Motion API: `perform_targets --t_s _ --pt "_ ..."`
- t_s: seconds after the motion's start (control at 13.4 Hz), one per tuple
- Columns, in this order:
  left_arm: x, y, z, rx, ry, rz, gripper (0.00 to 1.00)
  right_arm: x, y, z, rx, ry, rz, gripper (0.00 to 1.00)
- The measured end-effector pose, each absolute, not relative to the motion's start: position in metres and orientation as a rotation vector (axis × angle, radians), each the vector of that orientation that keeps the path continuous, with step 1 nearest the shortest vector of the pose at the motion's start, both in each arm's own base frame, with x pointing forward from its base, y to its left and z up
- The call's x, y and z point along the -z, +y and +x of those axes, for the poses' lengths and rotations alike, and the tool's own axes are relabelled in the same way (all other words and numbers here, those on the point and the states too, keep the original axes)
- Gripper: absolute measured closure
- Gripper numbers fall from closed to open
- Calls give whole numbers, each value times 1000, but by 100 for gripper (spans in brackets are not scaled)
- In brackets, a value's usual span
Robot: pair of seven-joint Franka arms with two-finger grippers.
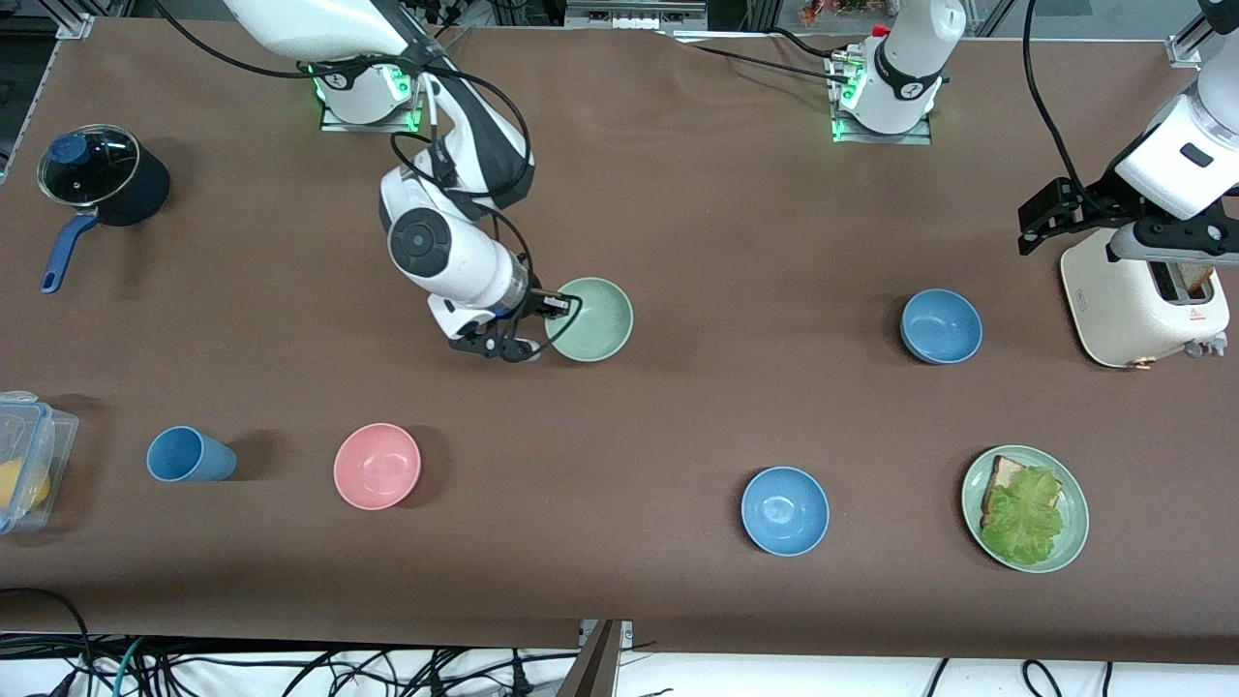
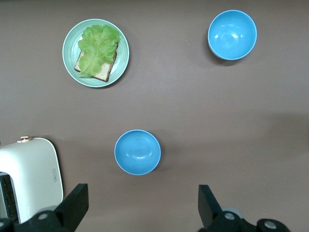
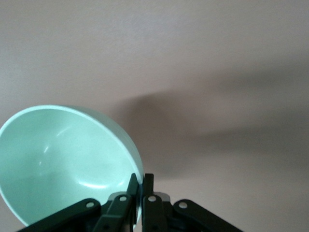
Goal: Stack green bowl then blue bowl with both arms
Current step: 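Slide the green bowl with the right gripper toward the table middle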
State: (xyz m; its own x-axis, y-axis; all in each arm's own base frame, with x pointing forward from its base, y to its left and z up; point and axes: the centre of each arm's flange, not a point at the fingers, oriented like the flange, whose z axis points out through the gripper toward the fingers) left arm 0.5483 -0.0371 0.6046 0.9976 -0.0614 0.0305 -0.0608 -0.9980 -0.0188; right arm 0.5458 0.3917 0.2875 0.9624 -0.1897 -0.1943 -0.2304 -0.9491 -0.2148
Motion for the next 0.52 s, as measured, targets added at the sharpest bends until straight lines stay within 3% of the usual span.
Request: perform_targets --t_s 0.52 --pt "-605 -37 548 48 96 -3122 0 -238 441 521 -271 312 -2872 95"
